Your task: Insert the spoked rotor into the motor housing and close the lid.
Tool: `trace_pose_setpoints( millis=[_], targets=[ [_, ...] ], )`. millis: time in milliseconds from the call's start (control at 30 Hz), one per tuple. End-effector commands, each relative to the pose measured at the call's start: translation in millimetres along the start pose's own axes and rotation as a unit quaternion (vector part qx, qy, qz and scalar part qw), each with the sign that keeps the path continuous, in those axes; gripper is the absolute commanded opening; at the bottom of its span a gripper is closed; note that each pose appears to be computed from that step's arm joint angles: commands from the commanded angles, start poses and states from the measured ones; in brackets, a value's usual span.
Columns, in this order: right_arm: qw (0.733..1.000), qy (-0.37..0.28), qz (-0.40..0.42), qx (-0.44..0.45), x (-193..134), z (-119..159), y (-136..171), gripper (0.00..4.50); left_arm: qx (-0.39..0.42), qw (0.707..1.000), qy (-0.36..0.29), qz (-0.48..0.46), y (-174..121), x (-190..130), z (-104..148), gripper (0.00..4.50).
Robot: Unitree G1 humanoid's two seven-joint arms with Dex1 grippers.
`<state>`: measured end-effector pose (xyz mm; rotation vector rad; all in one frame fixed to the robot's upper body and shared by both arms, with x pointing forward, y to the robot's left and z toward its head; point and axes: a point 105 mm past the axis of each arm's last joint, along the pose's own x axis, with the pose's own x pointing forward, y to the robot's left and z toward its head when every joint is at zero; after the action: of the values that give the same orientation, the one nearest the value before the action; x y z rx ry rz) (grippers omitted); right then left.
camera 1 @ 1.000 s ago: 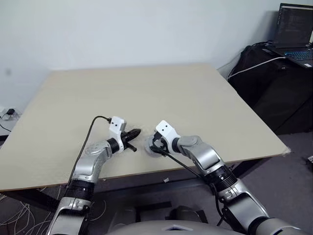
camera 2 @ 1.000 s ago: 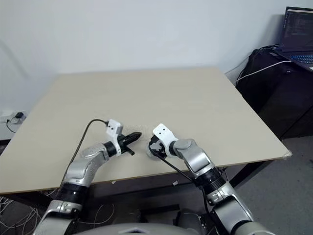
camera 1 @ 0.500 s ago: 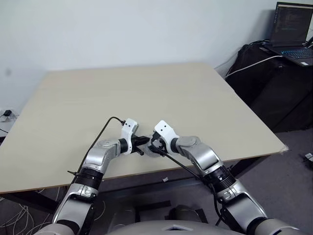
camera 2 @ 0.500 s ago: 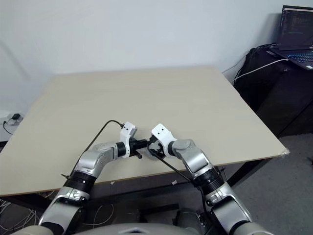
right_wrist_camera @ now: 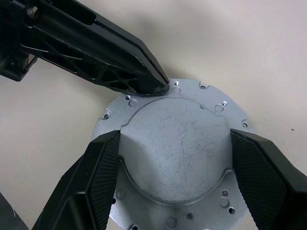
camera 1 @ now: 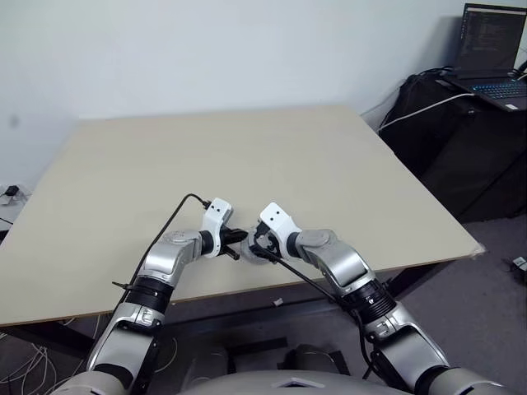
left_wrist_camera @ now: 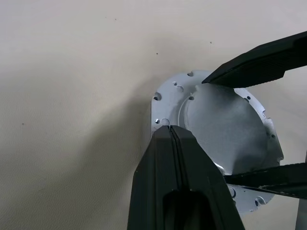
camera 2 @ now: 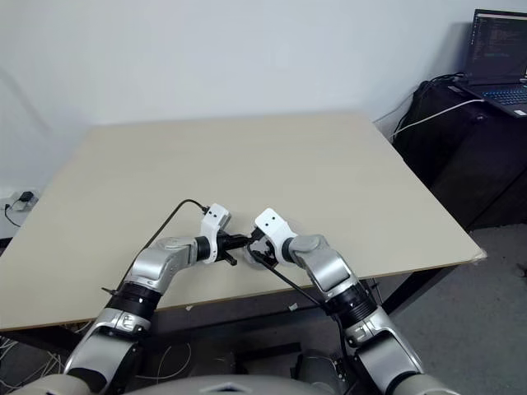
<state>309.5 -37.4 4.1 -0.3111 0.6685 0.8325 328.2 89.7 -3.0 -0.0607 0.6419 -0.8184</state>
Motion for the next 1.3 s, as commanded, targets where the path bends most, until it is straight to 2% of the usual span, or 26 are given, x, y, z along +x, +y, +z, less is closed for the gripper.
trace_pose_setpoints(
  millis=[33, 567, 633, 700, 1000, 1300],
  targets=[
    [0.996, 0.087, 0.004, 0.021, 5.2, -47.5, 5.4, 3.21, -0.007, 1.0, 0.016, -0.009, -1.2, -0.1, -4.5, 0.0],
    [0.997, 0.077, 0.01, 0.009, 4.0, -46.5, 7.1, 3.21, -0.017, 0.998, 0.038, -0.055, -21.6, 9.3, -12.7, 0.0],
    [0.998, 0.067, 0.004, 0.011, 3.8, -44.0, 5.0, 3.94, -0.015, 0.998, 0.04, -0.055, -21.4, 9.2, -12.9, 0.0],
    [0.998, 0.063, 0.002, 0.016, 3.7, -42.4, 3.7, 4.48, -0.014, 0.998, 0.041, -0.055, -21.1, 9.1, -13.3, 0.0],
    [0.999, 0.045, 0.0, 0.015, 3.3, -33.1, 4.2, 4.48, -0.019, 0.998, 0.041, -0.053, -21.4, 6.9, -18.8, 0.0],
    [1.0, -0.025, 0.009, 0.011, -3.9, -1.9, 9.3, 4.48, -0.022, 0.997, 0.043, -0.054, -23.0, 6.1, -22.0, 0.0]
  ],
)
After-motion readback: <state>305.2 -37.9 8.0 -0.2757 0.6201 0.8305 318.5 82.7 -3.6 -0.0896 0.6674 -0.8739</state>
